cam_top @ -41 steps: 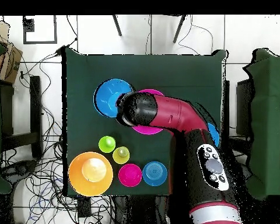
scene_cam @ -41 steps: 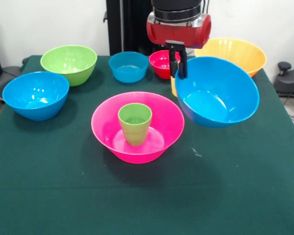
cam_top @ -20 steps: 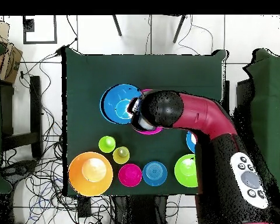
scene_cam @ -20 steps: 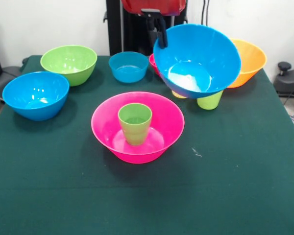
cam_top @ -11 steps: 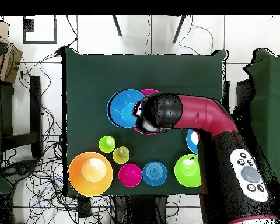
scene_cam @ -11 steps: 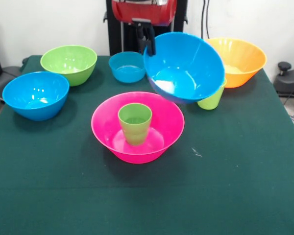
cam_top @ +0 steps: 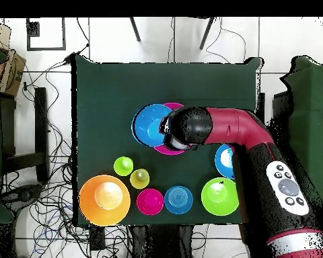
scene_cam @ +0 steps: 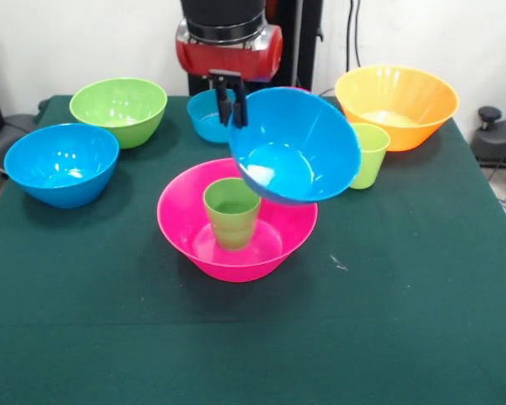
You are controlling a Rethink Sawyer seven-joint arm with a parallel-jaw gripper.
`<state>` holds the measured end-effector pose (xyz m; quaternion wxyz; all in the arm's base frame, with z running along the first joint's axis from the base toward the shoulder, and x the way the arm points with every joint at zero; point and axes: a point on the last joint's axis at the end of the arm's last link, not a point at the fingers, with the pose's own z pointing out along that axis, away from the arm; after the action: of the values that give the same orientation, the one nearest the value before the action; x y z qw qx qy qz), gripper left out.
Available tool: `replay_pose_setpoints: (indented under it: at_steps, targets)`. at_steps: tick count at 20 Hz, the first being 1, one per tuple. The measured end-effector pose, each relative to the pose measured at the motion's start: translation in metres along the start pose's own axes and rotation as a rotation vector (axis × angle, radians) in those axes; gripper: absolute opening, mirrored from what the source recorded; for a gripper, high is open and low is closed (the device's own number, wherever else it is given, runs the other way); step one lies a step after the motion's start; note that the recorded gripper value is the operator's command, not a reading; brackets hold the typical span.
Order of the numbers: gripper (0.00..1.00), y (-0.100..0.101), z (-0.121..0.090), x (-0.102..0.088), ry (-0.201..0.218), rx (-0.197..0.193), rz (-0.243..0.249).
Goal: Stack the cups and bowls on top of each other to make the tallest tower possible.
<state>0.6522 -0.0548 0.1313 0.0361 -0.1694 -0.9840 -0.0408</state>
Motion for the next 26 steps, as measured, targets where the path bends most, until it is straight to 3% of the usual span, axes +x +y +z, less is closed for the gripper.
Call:
replay_pose_setpoints:
  at_steps: [9, 26]
  targets:
    - [0.00, -0.011, 0.012, -0.007, 0.016, -0.044, 0.010]
    - [0.00, 0.000, 0.010, -0.016, 0.011, -0.118, -0.007]
